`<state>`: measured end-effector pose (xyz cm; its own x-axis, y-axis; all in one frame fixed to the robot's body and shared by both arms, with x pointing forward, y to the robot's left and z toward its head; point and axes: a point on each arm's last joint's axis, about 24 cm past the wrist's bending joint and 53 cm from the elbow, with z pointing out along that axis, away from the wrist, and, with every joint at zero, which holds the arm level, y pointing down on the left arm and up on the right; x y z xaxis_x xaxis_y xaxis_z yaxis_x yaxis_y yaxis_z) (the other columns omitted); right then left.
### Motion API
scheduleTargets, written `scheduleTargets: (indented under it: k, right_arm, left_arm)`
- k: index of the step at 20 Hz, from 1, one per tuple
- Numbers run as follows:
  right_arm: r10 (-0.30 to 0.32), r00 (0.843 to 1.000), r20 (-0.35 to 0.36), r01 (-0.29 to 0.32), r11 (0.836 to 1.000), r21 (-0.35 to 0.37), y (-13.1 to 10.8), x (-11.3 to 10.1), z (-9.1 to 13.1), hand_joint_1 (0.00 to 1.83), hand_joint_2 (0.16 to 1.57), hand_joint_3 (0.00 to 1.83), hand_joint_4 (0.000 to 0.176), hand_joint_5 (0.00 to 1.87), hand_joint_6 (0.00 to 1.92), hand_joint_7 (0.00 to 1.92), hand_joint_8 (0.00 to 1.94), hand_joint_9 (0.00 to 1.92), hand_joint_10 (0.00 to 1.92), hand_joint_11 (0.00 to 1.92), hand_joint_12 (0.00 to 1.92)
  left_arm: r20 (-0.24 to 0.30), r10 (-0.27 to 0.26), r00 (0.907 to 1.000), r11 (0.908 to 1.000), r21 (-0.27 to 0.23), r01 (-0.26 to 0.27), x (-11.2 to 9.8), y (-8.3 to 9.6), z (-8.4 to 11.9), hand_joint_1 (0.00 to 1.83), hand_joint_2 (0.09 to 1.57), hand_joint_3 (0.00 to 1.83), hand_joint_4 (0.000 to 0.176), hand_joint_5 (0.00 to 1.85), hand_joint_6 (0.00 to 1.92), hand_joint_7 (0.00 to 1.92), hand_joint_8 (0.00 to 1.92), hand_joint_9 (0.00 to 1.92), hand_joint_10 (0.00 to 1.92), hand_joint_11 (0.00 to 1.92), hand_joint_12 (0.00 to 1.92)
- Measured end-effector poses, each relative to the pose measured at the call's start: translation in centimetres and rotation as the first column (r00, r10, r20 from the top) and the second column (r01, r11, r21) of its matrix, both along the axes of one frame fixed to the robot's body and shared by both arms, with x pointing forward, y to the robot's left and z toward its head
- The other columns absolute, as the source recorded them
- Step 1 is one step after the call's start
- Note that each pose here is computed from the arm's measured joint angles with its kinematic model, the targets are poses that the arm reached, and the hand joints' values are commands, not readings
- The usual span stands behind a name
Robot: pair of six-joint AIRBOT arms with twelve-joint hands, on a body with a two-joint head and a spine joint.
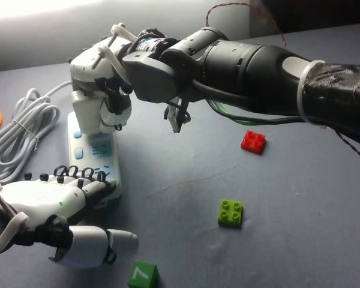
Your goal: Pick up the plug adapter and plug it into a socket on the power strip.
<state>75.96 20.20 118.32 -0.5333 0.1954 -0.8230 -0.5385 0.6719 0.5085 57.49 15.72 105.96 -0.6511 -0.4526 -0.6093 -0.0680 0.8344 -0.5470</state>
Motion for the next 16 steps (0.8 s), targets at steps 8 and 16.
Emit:
scheduleTargets:
  k: [8, 16]
  right_arm:
    - [-0.003, 1.000, -0.009, 0.003, 1.000, -0.007, -0.37, 0.11, -0.12, 1.15, 1.22, 0.00, 0.019, 0.74, 1.35, 0.83, 1.23, 0.73, 1.00, 0.57, 1.59]
    - [-0.001, 1.000, -0.011, 0.001, 1.000, -0.028, -0.62, 0.12, -0.53, 0.93, 1.04, 0.00, 0.000, 0.69, 0.02, 0.76, 0.00, 0.77, 0.20, 0.37, 1.22]
  left_arm:
    - [-0.001, -0.004, 1.0000, 1.0000, -0.006, 0.004, 0.10, -0.02, 0.13, 0.00, 1.16, 0.00, 0.000, 0.01, 0.00, 0.04, 0.01, 0.02, 0.01, 0.00, 0.00]
    - [-0.002, -0.004, 1.0000, 1.0000, -0.006, 0.004, 0.08, 0.00, 0.12, 0.00, 1.16, 0.00, 0.000, 0.00, 0.00, 0.00, 0.00, 0.00, 0.00, 0.00, 0.00]
